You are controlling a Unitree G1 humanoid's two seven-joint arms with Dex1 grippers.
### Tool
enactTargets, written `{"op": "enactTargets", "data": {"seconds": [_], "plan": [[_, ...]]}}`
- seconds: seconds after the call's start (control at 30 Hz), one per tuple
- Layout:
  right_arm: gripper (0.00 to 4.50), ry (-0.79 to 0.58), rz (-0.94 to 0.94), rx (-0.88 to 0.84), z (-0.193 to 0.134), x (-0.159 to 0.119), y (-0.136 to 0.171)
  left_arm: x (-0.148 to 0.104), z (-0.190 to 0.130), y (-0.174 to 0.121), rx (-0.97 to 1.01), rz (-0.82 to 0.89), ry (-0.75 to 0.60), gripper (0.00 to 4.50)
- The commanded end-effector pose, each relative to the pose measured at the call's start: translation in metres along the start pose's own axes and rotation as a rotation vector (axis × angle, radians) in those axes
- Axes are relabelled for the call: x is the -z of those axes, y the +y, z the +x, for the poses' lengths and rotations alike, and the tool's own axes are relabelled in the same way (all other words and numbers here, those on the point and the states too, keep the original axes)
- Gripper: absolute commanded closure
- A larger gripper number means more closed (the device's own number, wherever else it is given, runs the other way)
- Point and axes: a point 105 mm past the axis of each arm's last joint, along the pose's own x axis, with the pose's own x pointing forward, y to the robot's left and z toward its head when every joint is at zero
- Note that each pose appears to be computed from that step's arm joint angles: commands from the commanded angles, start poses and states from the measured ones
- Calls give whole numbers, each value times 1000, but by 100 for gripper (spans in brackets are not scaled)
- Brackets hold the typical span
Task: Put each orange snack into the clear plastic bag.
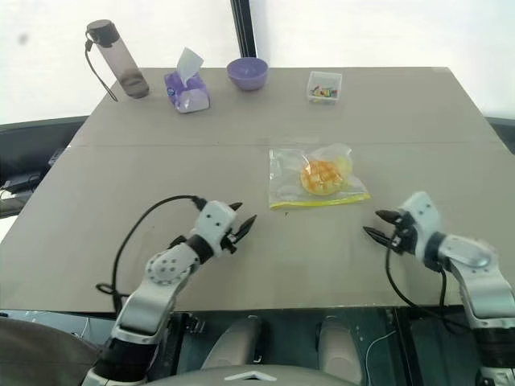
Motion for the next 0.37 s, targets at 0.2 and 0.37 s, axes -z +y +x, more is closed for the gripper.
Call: {"op": "enactTargets", "data": {"seconds": [0.2,0.37], "plan": [[211,-128,154,25,-62,15,-26,6,-76,4,100,-263,8,211],[211,-121,138,0,-72,17,-30,11,-92,19,71,-187,48,211]]}}
